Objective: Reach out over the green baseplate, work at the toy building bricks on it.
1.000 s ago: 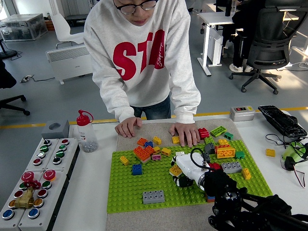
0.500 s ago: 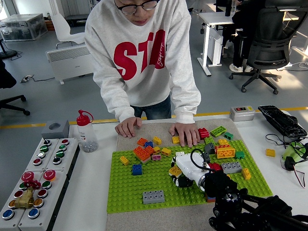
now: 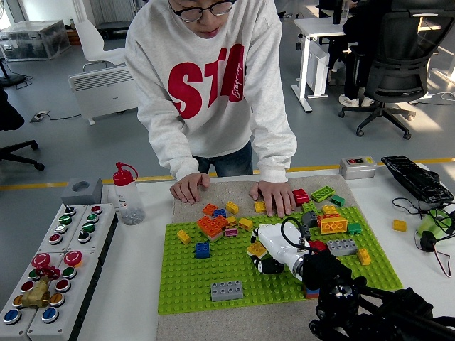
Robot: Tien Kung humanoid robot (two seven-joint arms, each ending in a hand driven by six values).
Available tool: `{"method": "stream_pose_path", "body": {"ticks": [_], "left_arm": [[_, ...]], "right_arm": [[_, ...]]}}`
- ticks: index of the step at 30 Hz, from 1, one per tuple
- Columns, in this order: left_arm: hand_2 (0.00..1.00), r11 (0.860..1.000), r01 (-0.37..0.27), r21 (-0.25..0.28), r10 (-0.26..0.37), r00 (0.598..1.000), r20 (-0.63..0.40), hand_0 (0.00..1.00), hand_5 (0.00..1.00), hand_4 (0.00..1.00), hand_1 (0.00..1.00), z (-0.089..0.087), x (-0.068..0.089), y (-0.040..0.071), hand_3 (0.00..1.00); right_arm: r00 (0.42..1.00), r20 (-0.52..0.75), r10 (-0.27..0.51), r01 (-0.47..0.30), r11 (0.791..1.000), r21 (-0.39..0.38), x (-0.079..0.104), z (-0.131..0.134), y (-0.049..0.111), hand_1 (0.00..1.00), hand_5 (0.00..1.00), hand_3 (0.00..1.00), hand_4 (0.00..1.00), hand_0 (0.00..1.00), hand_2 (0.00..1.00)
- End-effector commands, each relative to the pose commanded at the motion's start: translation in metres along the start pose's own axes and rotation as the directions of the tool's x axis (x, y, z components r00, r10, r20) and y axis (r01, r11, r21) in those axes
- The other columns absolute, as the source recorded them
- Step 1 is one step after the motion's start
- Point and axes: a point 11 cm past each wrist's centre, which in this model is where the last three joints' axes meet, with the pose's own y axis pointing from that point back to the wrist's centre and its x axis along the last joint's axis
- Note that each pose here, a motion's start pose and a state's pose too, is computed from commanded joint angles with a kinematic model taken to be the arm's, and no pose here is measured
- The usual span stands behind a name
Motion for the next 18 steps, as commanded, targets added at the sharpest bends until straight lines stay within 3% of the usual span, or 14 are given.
{"method": "stream_pose_path", "body": {"ticks": [9,18], "left_arm": [[0.662,1.0,-0.003,-0.004,0.003,1.0,-0.005,0.679,0.998,0.361,0.69,0.002,0.002,0.0,0.62],[0.663,1.0,-0.006,-0.007,0.006,1.0,-0.01,0.68,0.998,0.36,0.69,0.003,0.003,0.001,0.62]], "right_arm": [[0.995,0.008,0.097,-0.098,0.995,0.032,0.037,0.004,0.009,0.504,0.214,0.608,0.509,0.551,0.527],[0.983,0.029,0.181,-0.182,0.981,0.062,0.069,0.018,0.033,0.508,0.206,0.606,0.501,0.558,0.531]]}}
